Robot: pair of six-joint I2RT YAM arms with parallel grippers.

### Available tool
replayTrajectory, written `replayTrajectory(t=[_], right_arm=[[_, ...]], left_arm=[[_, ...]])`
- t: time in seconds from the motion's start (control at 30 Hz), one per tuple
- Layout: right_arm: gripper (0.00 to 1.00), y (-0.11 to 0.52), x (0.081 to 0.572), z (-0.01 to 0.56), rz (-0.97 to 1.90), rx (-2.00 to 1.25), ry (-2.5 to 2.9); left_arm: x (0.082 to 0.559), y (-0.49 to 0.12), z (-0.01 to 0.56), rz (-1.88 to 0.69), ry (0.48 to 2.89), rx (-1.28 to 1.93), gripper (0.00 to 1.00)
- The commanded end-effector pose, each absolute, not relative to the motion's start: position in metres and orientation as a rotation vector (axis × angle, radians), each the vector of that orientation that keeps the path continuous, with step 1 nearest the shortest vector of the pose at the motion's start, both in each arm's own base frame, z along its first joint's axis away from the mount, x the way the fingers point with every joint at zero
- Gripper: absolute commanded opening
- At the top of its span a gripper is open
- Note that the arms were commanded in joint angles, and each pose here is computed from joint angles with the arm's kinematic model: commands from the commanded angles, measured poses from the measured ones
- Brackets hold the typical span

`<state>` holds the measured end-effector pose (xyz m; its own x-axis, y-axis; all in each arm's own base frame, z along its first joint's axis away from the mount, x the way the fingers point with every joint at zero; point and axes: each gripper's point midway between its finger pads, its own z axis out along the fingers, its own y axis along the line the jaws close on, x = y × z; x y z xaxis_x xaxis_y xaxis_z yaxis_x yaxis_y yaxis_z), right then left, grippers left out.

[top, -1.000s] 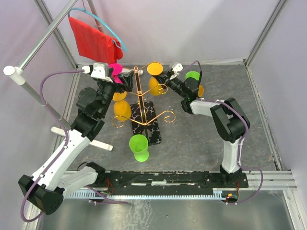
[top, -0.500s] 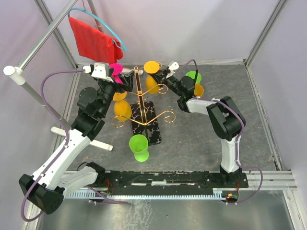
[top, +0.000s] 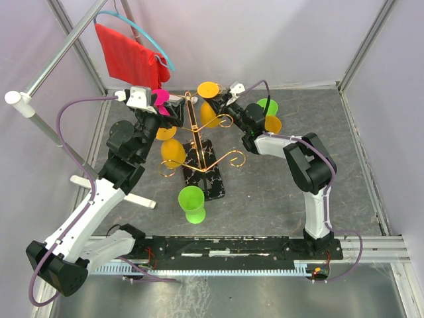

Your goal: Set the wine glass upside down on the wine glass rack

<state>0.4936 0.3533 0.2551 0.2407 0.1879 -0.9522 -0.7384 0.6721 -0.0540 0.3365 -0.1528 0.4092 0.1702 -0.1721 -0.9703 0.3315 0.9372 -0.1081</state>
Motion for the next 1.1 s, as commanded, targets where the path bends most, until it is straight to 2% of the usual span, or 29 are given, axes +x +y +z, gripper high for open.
replayTrajectory(t=[0.0, 0.57, 1.07], right_arm=[[0.01, 0.331, 0.520, 0.271, 0.563, -0.462, 1.154], [0.06, 0.319, 0.532, 0.270, 0.492, -0.399, 1.144], [0.06, 0.303, 0.506, 0.261, 0.466, -0.438, 1.141]], left_arm=[[0.335, -0.149, 0.419, -0.327, 1.321, 0.149, 0.99], [0.336, -0.151, 0.415, -0.337, 1.331, 0.151, 0.99], [0.337, -0.153, 0.413, -0.339, 1.334, 0.156, 0.99]])
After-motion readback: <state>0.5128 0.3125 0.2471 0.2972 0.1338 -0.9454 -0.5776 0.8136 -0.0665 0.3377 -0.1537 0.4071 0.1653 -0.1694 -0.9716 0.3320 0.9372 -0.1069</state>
